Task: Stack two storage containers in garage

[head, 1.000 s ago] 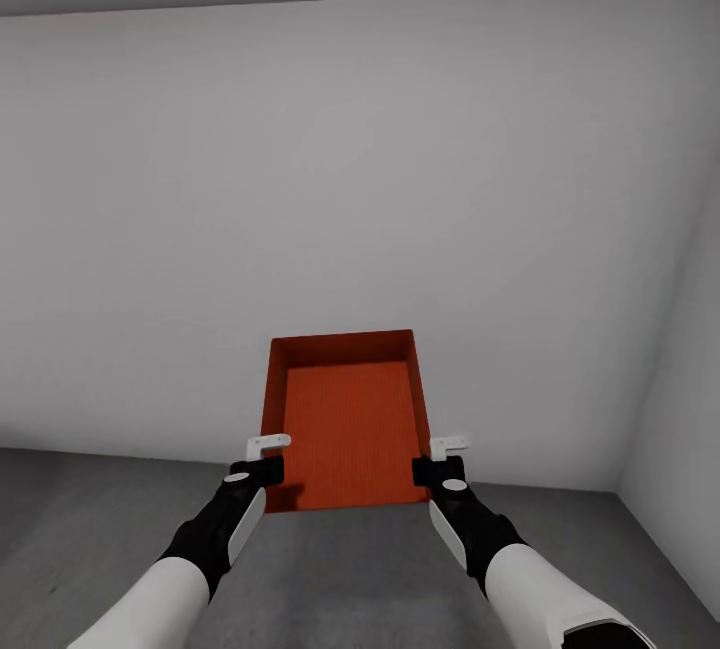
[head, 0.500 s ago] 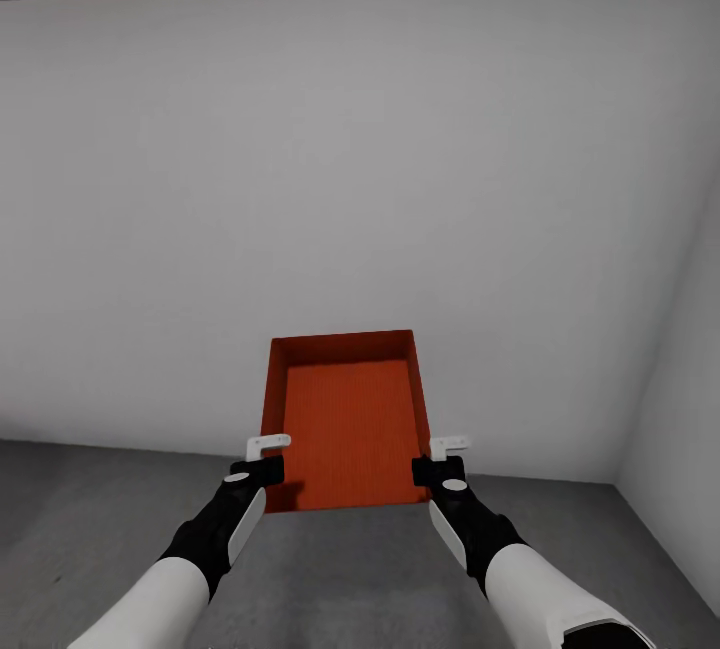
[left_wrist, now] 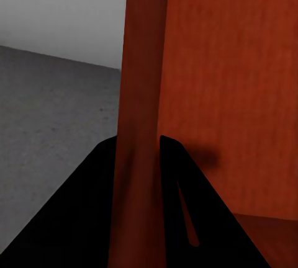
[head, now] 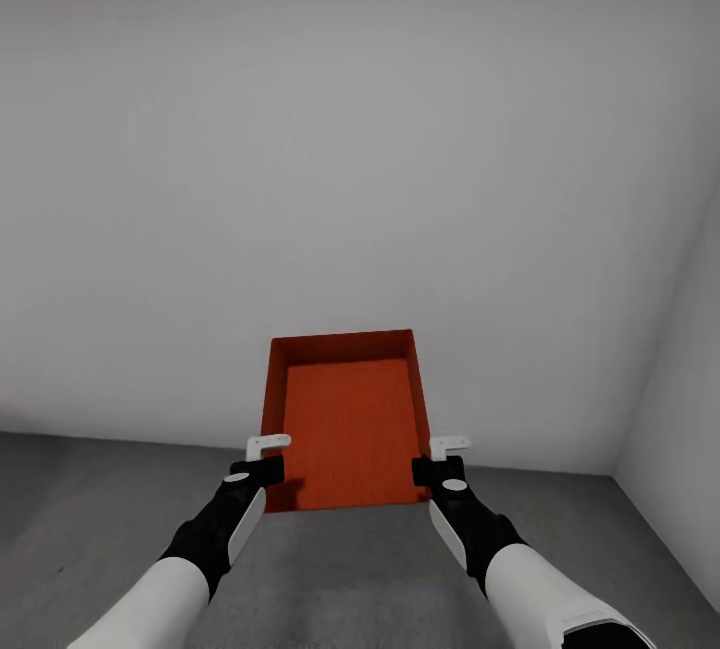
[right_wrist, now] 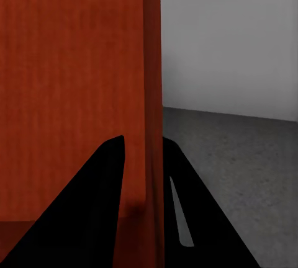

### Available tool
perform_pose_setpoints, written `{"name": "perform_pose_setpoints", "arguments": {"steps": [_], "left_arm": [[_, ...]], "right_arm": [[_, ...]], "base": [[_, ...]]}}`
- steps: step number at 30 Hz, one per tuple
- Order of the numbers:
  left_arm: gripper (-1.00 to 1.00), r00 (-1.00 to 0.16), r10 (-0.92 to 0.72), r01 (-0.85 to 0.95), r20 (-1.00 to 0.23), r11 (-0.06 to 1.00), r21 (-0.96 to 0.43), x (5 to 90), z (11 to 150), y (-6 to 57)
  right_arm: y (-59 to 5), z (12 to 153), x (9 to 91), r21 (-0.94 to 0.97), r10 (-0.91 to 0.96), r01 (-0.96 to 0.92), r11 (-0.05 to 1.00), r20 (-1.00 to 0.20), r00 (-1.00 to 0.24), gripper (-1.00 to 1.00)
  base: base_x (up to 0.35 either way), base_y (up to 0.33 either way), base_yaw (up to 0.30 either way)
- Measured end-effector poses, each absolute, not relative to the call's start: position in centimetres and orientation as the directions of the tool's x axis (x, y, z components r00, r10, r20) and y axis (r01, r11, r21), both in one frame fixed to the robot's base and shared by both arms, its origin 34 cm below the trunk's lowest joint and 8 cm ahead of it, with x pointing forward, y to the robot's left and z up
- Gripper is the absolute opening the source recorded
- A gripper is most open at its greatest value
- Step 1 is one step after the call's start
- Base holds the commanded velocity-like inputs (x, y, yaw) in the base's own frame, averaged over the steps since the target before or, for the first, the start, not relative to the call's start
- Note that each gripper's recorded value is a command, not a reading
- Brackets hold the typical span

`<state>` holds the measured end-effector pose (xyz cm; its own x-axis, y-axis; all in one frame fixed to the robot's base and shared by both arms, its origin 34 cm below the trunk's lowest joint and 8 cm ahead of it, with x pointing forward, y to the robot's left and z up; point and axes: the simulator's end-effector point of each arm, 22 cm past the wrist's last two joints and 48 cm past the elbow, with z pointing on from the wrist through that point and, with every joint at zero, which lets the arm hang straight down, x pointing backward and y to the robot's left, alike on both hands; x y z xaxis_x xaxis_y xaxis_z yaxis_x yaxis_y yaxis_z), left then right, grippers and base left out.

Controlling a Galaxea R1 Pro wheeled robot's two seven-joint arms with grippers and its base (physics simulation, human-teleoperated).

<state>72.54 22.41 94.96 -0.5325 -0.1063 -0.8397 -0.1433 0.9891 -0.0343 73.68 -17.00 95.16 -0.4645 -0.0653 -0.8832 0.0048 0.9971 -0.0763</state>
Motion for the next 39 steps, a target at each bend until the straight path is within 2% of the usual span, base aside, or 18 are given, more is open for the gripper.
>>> {"name": "perform_pose_setpoints", "arguments": {"steps": [39], "left_arm": [[-1.0, -0.583, -0.108, -0.146, -0.805, 0.989, -0.027, 72.2, 91.1, 22.4]], "right_arm": [[-17.0, 91.3, 73.3, -0.078, -0.067, -0.001, 0.997, -0.853, -0.518, -1.0]], "base": [[0.0, 0.0, 0.0]]}}
